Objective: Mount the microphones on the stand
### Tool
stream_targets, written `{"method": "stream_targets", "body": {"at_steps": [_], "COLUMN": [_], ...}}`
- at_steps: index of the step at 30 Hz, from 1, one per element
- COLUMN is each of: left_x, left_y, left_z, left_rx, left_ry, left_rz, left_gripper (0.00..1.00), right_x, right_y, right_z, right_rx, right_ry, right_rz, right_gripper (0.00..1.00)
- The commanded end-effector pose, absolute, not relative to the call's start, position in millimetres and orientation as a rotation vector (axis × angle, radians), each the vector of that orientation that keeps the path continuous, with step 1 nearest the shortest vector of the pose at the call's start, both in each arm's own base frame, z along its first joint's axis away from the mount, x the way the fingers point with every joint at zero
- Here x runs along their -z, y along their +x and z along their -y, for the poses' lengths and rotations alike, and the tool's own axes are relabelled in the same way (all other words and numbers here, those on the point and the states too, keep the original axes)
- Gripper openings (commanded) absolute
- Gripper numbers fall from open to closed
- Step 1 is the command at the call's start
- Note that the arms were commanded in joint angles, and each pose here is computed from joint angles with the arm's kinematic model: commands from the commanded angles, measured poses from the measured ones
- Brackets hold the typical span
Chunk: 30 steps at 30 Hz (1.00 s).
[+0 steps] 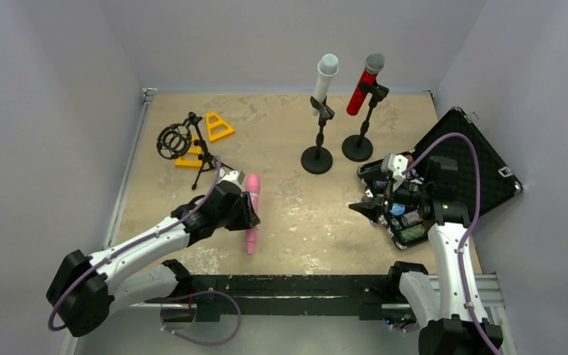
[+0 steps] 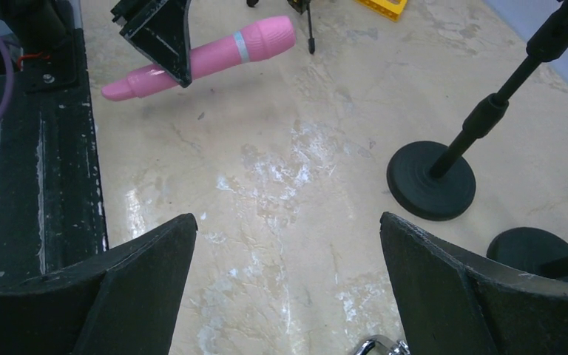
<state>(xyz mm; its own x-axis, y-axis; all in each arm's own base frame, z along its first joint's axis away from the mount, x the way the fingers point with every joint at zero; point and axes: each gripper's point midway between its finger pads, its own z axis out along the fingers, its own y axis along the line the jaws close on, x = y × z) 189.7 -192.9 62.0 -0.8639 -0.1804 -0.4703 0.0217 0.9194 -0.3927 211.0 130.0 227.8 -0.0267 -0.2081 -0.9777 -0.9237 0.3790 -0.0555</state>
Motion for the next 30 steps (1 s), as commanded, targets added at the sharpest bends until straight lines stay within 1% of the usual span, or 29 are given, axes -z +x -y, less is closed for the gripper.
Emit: {"method": "stream_targets", "body": {"at_steps": [1,7,11,17,23,30], "left_x": [-127,-196,-229,-254,-268,-282], "left_y": [197,193,189,185,184,184], "left_z": [231,254,265,278,291,311], "left_rx": [0.861,1.122,1.228,1.32,1.383,1.437], "left_ry": [0.099,0.208,0.242,0.243,0.224,0.204], "left_rz": [-2.298,-1.989,-1.848,-1.741,-1.677,-1.616], "left_gripper": [0.0,0.0,0.0,0.0,0.0,0.0], "right_x": [-238,-237,-231,-227,-229,-231], "right_y": [201,190,178,157,145,150], "right_z": [-137,-147,-162,-183,-194,-204], "right_rx": [-0.879,-0.987,-1.047,-1.156,-1.255,-1.382], "right_ry": [-1.085,-1.097,-1.161,-1.25,-1.266,-1.191], "right_rz": [-1.447,-1.434,-1.412,-1.353,-1.333,-1.394], "right_gripper": [0.97,0.97,0.97,0.97,0.97,0.95]}}
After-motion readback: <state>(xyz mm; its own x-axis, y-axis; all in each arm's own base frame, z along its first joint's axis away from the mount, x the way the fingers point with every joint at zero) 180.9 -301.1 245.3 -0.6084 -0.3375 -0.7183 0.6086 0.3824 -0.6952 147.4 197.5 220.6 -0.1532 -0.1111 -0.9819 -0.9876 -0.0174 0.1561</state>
